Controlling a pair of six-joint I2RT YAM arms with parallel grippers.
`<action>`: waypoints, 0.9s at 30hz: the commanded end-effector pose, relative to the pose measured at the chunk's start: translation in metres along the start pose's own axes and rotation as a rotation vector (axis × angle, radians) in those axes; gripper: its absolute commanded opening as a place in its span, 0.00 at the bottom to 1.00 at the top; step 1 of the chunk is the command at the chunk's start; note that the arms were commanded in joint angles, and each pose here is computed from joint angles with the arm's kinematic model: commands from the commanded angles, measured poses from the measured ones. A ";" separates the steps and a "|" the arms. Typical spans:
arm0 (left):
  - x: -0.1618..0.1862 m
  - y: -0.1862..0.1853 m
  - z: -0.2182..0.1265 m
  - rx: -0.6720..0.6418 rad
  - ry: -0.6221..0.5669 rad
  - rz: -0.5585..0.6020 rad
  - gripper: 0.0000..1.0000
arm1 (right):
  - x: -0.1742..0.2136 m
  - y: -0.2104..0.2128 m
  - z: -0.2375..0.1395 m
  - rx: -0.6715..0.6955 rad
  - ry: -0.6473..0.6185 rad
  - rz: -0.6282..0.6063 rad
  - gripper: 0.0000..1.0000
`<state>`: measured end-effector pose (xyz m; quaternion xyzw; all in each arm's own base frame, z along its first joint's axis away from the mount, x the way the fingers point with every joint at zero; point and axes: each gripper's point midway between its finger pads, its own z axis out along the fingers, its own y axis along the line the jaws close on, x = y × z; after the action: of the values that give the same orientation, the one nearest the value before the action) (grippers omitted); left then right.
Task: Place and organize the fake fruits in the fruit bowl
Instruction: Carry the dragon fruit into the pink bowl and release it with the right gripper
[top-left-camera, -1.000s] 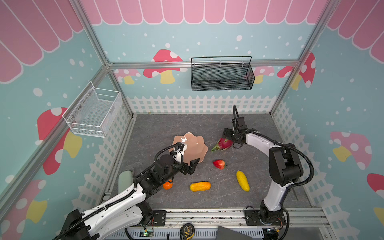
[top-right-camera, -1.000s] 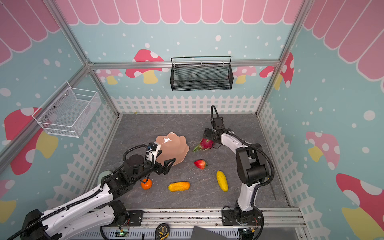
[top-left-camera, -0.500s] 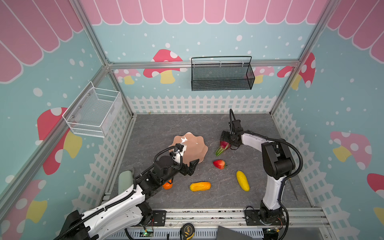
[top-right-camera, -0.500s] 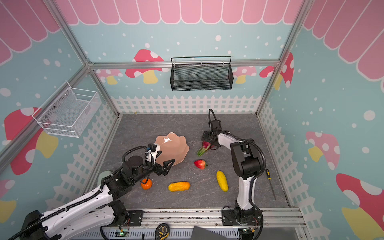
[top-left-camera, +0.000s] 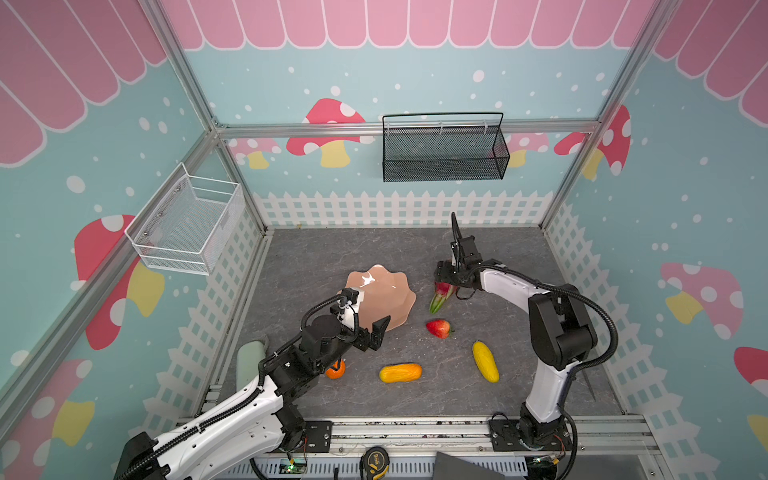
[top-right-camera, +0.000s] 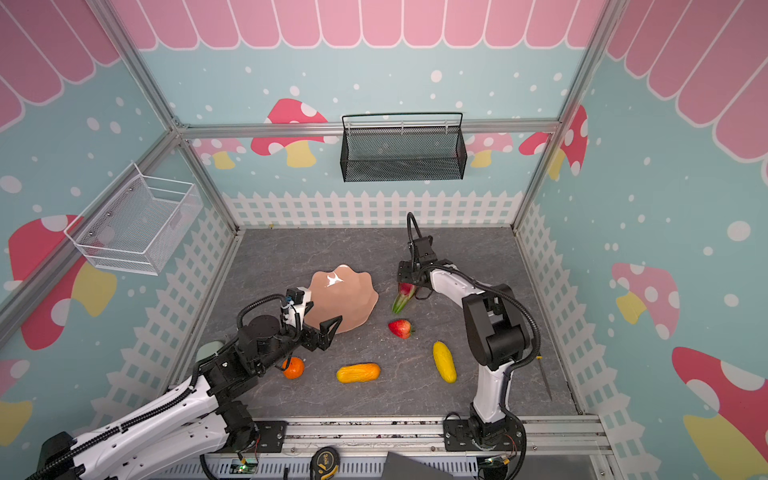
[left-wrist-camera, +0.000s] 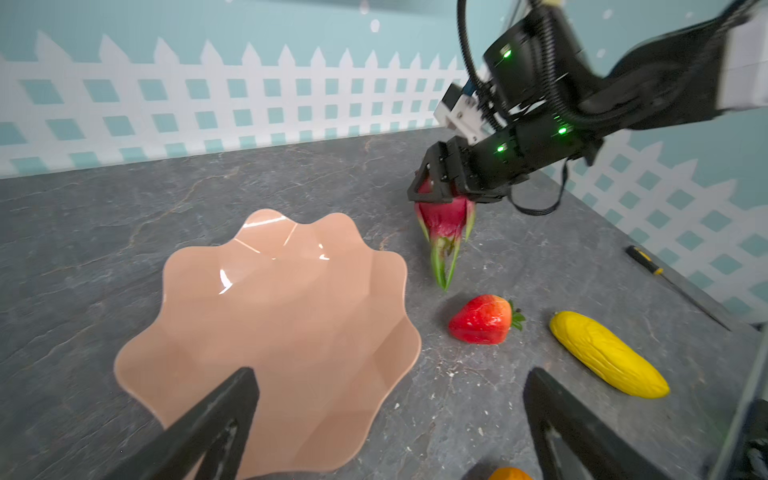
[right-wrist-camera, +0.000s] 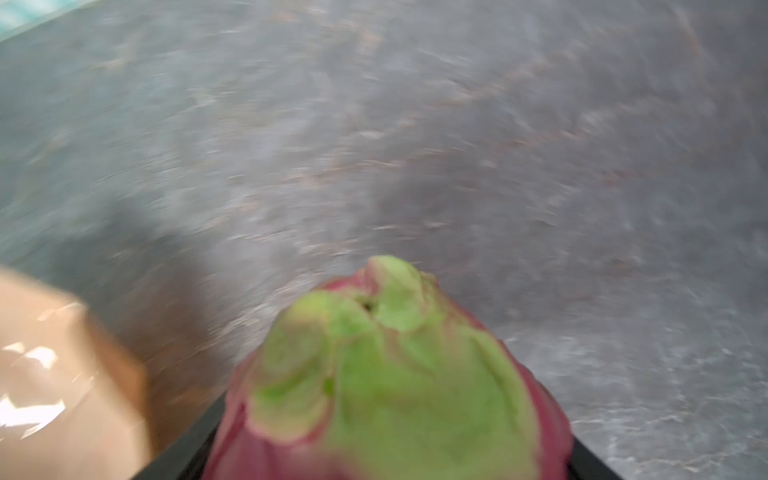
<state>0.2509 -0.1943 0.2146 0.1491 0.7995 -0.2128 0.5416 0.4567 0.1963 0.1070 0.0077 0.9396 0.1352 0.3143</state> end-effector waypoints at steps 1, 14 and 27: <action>-0.009 0.030 -0.010 -0.158 0.030 -0.047 1.00 | -0.027 0.075 -0.040 -0.155 -0.092 -0.209 0.63; 0.004 0.053 -0.026 -0.209 0.138 -0.252 1.00 | 0.038 0.207 -0.010 -0.512 0.143 -0.347 0.63; 0.012 0.058 -0.026 -0.223 0.125 -0.252 1.00 | 0.073 0.212 0.024 -0.510 0.332 -0.320 0.65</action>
<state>0.2527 -0.1349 0.2069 0.0133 0.8612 -0.1790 0.4756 0.4030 0.4105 0.1054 -0.2385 0.9008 0.3086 0.1909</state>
